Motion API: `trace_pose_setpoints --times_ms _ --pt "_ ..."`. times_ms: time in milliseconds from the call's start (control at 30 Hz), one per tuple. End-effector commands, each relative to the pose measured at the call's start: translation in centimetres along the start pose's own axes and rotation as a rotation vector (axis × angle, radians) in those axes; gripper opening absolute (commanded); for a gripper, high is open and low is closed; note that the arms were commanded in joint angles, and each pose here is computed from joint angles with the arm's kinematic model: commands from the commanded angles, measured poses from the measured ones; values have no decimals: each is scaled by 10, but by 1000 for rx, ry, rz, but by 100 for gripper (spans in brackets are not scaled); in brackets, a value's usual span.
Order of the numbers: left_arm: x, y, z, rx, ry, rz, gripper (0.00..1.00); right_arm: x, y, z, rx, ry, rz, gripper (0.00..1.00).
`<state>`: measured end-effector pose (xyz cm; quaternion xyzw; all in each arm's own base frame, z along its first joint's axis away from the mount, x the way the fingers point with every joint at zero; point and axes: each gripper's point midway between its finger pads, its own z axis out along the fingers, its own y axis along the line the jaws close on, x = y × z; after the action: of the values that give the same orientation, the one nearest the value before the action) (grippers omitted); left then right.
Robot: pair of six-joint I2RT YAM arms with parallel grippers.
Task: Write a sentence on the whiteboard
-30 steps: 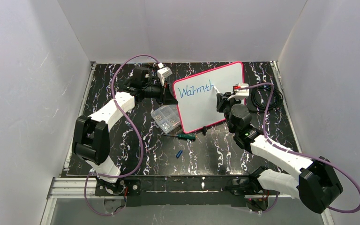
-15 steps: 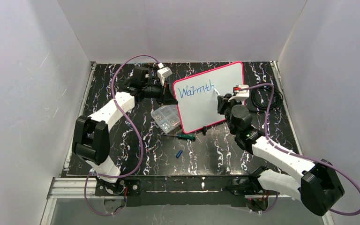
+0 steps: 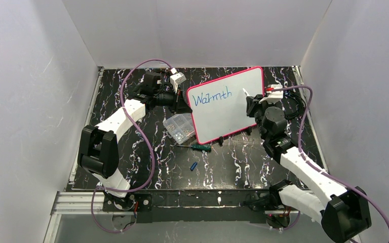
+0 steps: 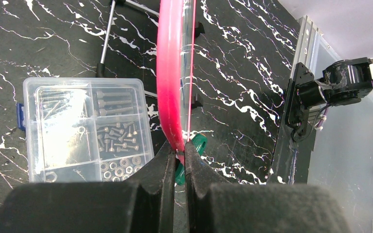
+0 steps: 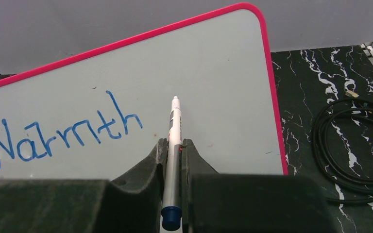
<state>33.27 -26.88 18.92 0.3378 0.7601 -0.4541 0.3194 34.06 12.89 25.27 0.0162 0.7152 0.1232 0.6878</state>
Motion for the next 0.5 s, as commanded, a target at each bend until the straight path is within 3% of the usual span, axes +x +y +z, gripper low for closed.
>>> trace_pose_setpoints --times_ms 0,467 --pt "-21 -26 -12 49 -36 83 0 -28 9 8 -69 -56 14 1" --pt "-20 -26 -11 51 -33 84 0 -22 3 24 -54 -49 1 1"
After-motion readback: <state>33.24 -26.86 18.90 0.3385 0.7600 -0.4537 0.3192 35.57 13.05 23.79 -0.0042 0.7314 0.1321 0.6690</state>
